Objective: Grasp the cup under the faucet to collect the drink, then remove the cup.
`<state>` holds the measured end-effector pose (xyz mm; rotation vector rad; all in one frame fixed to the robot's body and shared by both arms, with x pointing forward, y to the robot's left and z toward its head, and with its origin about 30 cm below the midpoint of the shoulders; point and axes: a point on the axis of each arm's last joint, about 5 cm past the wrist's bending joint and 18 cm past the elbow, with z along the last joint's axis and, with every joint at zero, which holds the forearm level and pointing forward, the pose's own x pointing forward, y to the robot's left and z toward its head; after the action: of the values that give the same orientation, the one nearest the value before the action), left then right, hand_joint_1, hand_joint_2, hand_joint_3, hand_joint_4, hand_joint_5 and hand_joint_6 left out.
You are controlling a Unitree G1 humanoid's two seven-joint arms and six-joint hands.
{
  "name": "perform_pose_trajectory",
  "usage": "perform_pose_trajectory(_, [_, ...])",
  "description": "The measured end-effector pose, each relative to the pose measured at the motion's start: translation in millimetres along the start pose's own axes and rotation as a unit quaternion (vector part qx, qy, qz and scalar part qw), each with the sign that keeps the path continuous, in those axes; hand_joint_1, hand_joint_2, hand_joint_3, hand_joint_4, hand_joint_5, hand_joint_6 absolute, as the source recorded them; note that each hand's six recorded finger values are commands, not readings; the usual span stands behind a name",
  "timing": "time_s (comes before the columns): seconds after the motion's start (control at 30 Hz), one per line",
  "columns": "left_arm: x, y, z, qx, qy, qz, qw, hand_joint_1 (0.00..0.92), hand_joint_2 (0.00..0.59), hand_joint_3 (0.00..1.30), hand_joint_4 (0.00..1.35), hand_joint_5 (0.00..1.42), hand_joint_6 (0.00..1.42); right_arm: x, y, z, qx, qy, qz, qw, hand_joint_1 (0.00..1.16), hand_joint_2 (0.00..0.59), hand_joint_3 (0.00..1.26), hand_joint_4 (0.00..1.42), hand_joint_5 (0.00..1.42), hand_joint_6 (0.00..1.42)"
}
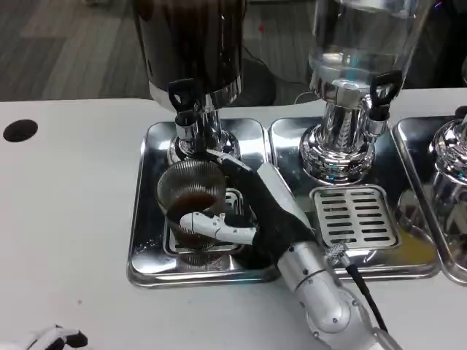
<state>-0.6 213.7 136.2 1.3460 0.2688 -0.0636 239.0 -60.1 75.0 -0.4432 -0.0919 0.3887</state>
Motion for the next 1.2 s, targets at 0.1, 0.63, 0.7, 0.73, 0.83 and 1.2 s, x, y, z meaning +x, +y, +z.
perform_pose_trajectory(0.1, [0.0,0.2,-0.4,0.001,0.002,0.000,1.0000,0.000,0.129,0.39,0.26,0.31,0.46,-0.1,-0.2,-0.6,-0.001,-0.001,0.006,1.0000,0.57,0.086,0.19,0.21,0.26,0.01])
perform_pose_trajectory(0.63, [-0.1,0.9,-1.1,-0.008,0.004,0.003,1.0000,0.000,0.130,0.39,0.27,0.31,0.46,-0.2,0.9,-0.7,-0.007,-0.010,0.017,0.9998,0.71,0.053,0.19,0.23,0.31,0.06])
perform_pose_trajectory(0.7, [-0.1,1.0,-1.3,-0.009,0.004,0.003,0.9999,0.000,0.130,0.39,0.27,0.31,0.46,-0.2,1.3,-0.6,-0.012,-0.011,0.017,0.9997,0.71,0.049,0.21,0.25,0.33,0.06])
perform_pose_trajectory(0.73, [-0.1,1.1,-1.4,-0.009,0.005,0.004,0.9999,0.000,0.130,0.39,0.27,0.31,0.46,-0.2,1.6,-0.5,-0.014,-0.011,0.015,0.9997,0.72,0.049,0.22,0.26,0.33,0.06])
perform_pose_trajectory(0.83, [-0.2,1.2,-1.6,-0.009,0.005,0.004,0.9999,0.000,0.130,0.39,0.27,0.31,0.46,-0.1,2.0,0.2,-0.019,-0.014,0.011,0.9997,0.71,0.066,0.24,0.29,0.34,0.08])
perform_pose_trajectory(1.2, [-0.9,1.9,-2.7,-0.008,0.007,0.003,0.9999,0.000,0.132,0.40,0.27,0.32,0.46,-0.4,4.5,3.6,-0.019,-0.019,-0.007,0.9996,0.70,0.072,0.32,0.36,0.38,0.10])
